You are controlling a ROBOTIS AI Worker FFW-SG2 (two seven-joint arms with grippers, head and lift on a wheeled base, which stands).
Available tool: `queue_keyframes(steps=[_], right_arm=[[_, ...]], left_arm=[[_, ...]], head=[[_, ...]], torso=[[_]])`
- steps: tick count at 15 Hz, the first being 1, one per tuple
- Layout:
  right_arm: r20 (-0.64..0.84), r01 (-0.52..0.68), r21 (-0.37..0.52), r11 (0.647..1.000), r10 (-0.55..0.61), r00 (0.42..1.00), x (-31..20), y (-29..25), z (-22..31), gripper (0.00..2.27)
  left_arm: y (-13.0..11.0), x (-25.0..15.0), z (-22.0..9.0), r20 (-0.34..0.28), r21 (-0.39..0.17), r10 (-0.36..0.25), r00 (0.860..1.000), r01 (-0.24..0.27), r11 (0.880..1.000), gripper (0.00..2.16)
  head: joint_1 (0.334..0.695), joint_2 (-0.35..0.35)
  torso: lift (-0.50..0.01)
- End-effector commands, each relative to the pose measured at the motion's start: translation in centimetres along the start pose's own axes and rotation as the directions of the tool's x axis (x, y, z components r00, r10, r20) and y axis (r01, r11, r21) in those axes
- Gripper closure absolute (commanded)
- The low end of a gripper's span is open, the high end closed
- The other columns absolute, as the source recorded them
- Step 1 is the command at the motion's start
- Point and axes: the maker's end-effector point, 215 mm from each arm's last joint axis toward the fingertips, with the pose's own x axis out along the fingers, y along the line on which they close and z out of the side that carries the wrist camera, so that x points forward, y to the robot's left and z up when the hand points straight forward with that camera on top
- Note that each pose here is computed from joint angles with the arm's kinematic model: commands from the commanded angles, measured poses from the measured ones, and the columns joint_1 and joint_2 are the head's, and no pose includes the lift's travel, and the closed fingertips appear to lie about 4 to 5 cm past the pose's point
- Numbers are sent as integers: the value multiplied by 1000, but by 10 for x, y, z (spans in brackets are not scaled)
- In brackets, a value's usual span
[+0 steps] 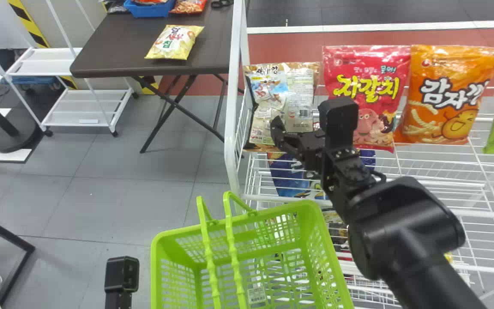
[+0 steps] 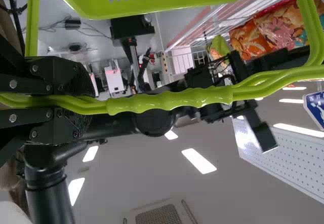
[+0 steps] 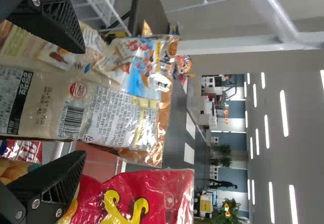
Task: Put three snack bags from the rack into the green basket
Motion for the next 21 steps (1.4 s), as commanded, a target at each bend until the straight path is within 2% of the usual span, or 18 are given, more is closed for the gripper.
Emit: queue_keyframes(steps=[1, 3, 4, 5, 6, 10, 12, 14, 15, 17, 19, 21], right_arm=[[-15, 3, -28, 1000, -3, 1000, 21, -10, -6, 340], [-3, -49, -35, 998, 49, 999, 22, 4, -3, 937], [-1, -78, -33, 996, 78, 997, 22, 11, -2, 1345], [-1, -87, -34, 996, 87, 996, 22, 14, -3, 1929], [-4, -89, -35, 995, 89, 996, 21, 15, -4, 2192], [36, -115, -30, 993, 116, 993, 5, 30, 4, 2250], [61, -104, -62, 993, 108, 992, -10, 33, 14, 2250], [57, -67, -70, 995, 71, 996, -30, 22, 23, 2250], [45, -47, -45, 998, 49, 998, -42, 14, 27, 2250], [23, -15, 4, 1000, 15, 1000, -70, -2, 32, 2250], [1, 18, 12, 1000, -18, 1000, -108, -27, 34, 2250], [-84, 15, 32, 999, -12, 996, -150, -32, 19, 2250]], left_arm=[[-2, -1, 0, 1, -1, -10, 1000, 10, 1000, 2148], [-1, -2, 2, 5, -3, -7, 1000, 7, 1000, 2148], [0, -3, 3, 6, -3, -6, 1000, 6, 1000, 2148], [0, -3, 3, 6, -3, -6, 1000, 6, 1000, 2148], [0, -2, 3, 5, -2, -8, 1000, 8, 1000, 2148], [0, -5, 5, 11, 0, -7, 1000, 7, 1000, 2148], [1, -7, 10, 21, -2, -10, 1000, 10, 1000, 2148], [1, -6, 15, 22, 6, -15, 1000, 14, 1000, 2148], [1, -6, 17, 21, 5, -14, 1000, 14, 1000, 2148], [1, -6, 21, 20, 4, -15, 1000, 15, 1000, 2148], [2, -6, 24, 19, -2, -15, 1000, 15, 1000, 2148], [2, -6, 27, 18, 0, -13, 1000, 13, 1000, 2148]], head=[[695, 128], [695, 122], [695, 124], [695, 138], [695, 146], [695, 165], [695, 171], [695, 179], [695, 177], [695, 163], [695, 137], [695, 86]], torso=[[0], [0], [0], [0], [0], [0], [0], [0], [0], [0], [0], [0]])
